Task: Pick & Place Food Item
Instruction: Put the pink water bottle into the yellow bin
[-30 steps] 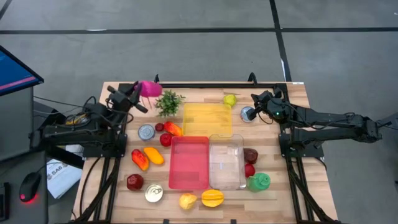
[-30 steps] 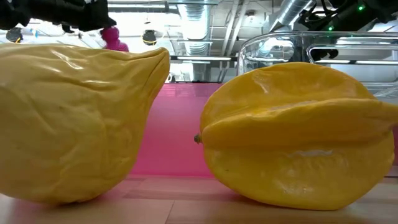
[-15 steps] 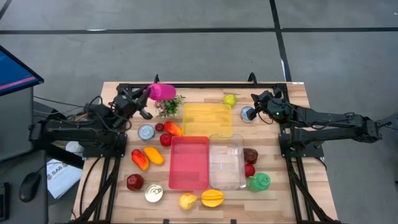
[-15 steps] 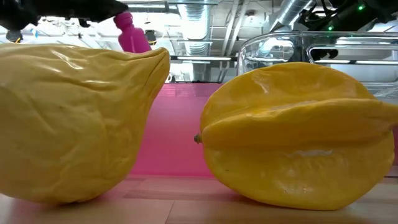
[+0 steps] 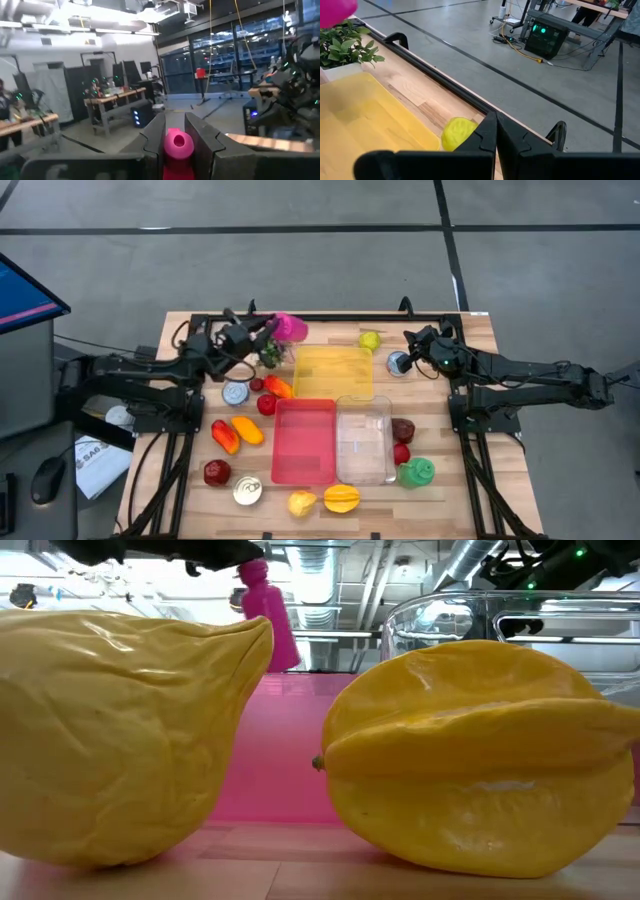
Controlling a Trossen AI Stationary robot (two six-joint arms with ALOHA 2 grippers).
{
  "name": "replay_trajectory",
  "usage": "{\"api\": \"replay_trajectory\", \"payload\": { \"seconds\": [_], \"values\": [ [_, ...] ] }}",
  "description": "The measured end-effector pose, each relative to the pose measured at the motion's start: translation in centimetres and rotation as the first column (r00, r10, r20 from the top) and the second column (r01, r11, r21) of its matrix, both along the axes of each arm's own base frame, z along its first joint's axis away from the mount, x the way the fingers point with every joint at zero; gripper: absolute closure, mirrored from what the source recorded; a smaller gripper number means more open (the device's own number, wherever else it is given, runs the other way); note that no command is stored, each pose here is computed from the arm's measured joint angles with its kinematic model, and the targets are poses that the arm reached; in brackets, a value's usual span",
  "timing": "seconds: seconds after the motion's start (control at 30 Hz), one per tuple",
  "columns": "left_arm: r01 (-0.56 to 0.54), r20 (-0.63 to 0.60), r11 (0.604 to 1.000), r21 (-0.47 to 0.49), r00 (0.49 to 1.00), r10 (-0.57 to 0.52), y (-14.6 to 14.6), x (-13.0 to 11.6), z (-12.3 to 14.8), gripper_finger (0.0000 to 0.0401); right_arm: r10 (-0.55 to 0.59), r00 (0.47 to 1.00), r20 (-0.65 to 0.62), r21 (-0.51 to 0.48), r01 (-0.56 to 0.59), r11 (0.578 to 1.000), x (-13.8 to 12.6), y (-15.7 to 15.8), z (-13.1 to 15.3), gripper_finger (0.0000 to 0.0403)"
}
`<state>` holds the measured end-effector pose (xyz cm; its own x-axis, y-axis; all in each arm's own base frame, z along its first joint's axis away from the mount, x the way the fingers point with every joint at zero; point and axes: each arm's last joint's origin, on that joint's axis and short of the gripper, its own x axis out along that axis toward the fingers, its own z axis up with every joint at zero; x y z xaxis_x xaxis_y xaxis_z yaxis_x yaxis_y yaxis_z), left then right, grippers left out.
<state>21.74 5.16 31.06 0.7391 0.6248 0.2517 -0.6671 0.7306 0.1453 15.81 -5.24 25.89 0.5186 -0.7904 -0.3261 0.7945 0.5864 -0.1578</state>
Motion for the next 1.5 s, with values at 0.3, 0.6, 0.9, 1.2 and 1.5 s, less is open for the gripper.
{"api": "replay_trajectory", "payload": {
  "seconds": [0.3, 0.6, 0.9, 1.2, 1.5],
  "values": [
    [0.1, -0.027, 0.992, -0.083, 0.994, -0.103, 0.6, 3.7, -1.0, 0.0354, 0.001, 1.0, -0.006, 0.001, -0.001, 1.0, 0.0, 0.0, -0.1, 0.0403],
    [0.132, -0.058, 0.97, -0.202, 0.988, -0.146, 2.0, 6.3, -3.7, 0.0354, 0.001, 1.0, -0.008, 0.001, -0.001, 1.0, 0.0, 0.0, -0.1, 0.0403],
    [0.113, -0.11, 0.958, -0.264, 0.983, -0.146, 2.4, 7.2, -5.6, 0.0354, 0.001, 1.0, -0.008, 0.001, -0.001, 1.0, 0.0, 0.0, -0.1, 0.0403],
    [0.065, -0.17, 0.938, -0.34, 0.977, -0.13, 3.3, 8.1, -8.3, 0.0354, 0.0, 1.0, -0.007, 0.002, 0.0, 1.0, 0.0, 0.0, -0.1, 0.0403],
    [0.03, -0.253, 0.93, -0.365, 0.959, -0.13, 3.3, 8.1, -9.3, 0.0354, 0.0, 1.0, -0.007, 0.002, 0.0, 1.0, 0.0, 0.0, -0.1, 0.0403]
  ]
}}
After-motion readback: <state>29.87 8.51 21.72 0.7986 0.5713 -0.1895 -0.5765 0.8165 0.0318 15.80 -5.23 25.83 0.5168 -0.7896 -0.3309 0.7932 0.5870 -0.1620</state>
